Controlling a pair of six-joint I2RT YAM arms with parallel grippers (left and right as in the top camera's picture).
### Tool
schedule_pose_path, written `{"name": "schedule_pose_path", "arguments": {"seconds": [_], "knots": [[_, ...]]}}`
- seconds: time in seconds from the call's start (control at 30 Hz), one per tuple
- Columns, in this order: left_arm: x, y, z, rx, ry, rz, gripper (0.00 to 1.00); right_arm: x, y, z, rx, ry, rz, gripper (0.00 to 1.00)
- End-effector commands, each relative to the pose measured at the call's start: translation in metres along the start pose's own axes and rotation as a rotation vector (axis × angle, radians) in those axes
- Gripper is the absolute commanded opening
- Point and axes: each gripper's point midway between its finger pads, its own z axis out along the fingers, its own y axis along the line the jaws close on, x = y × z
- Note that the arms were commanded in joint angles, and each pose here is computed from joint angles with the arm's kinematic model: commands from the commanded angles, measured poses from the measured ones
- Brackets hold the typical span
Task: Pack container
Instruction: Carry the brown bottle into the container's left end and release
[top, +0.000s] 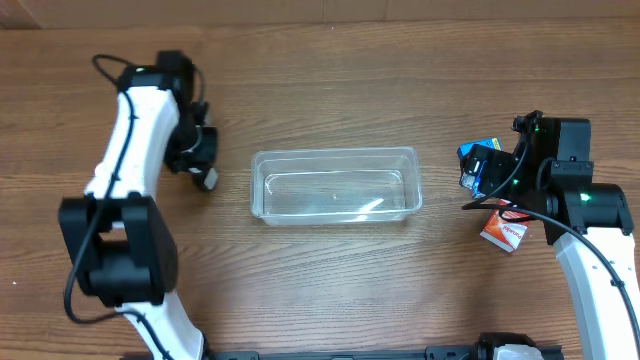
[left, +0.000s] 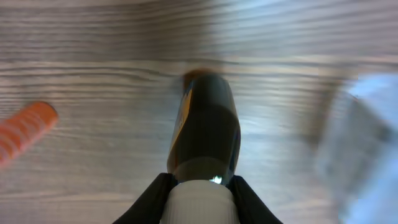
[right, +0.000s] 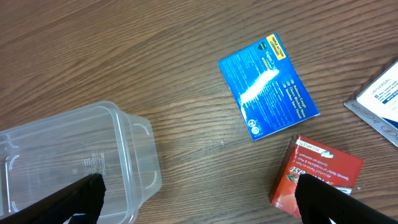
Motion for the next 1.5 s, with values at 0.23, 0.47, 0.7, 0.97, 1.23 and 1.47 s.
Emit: {"name": "schedule_pose_path", "arguments": {"seconds": [0.23, 0.47, 0.7, 0.97, 1.23, 1.47], "knots": [[0.040, -0.135, -0.111, 0.131, -0.267, -0.068, 0.04, -0.012, 0.002, -0.009, -0.006, -0.037, 0.005, 1.00], [0.031, -0.145, -0.050, 0.023, -0.123, -0.210, 0.04, -0.010, 0.002, -0.009, -0.004, -0.030, 0.006, 1.00], [0.013, -0.153, 0.004, -0.021, -0.047, -0.314, 0.04, -0.010, 0.002, -0.009, -0.007, -0.030, 0.006, 1.00], [0.006, -0.148, 0.018, -0.030, -0.033, -0.375, 0.04, -0.010, 0.002, -0.009, -0.007, -0.030, 0.006, 1.00], [0.008, -0.137, 0.019, -0.044, -0.008, -0.365, 0.04, -0.010, 0.002, -0.008, -0.006, -0.029, 0.006, 1.00], [0.008, -0.138, 0.017, -0.034, -0.007, -0.263, 0.68, -0.009, 0.002, -0.005, -0.003, -0.017, 0.007, 1.00]]}}
